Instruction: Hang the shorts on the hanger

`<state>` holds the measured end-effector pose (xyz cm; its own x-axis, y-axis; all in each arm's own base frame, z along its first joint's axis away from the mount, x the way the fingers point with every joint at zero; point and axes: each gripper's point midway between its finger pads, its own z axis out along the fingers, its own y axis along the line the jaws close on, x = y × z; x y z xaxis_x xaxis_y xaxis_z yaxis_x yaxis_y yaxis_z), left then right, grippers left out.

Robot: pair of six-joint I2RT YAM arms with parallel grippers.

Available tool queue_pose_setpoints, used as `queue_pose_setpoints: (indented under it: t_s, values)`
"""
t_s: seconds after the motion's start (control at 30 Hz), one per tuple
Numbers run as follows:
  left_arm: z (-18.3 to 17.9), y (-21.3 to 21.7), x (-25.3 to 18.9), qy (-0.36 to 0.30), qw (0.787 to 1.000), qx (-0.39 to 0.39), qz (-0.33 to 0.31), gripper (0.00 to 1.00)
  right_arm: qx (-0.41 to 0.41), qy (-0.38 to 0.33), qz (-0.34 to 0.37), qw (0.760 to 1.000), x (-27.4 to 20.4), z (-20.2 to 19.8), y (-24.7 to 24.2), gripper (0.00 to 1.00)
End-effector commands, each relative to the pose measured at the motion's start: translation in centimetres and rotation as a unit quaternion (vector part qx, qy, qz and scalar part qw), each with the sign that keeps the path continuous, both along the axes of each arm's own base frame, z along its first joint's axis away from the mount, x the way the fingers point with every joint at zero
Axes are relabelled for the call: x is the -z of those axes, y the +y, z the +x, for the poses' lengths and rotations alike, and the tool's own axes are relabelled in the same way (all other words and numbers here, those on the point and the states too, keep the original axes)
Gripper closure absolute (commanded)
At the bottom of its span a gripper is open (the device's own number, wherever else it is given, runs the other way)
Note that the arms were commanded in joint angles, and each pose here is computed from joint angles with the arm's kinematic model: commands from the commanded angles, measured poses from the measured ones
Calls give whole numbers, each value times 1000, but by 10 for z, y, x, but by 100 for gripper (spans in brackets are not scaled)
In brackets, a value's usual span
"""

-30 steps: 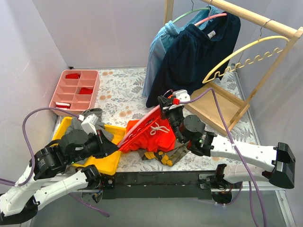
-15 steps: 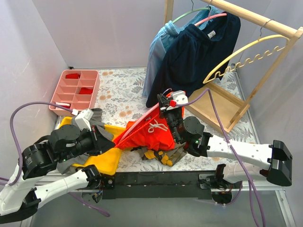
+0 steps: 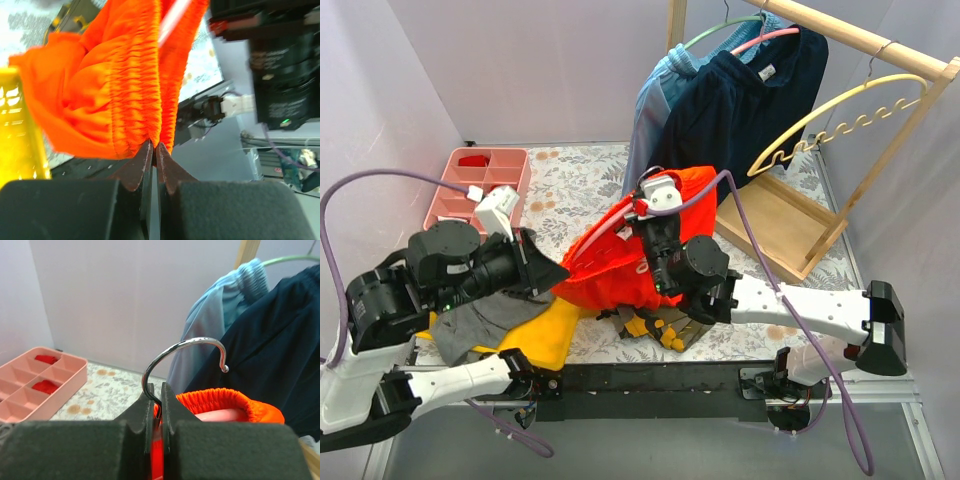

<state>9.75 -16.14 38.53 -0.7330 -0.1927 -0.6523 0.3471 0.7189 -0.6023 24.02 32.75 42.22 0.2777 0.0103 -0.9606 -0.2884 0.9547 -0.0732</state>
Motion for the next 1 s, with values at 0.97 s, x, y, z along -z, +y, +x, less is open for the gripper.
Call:
queue_pose_setpoints:
  t_s: [0.97]
  values:
    - [91,-26,-91,-177,976,-120,-32,96,76,14,-19,997,-79,8,9,99]
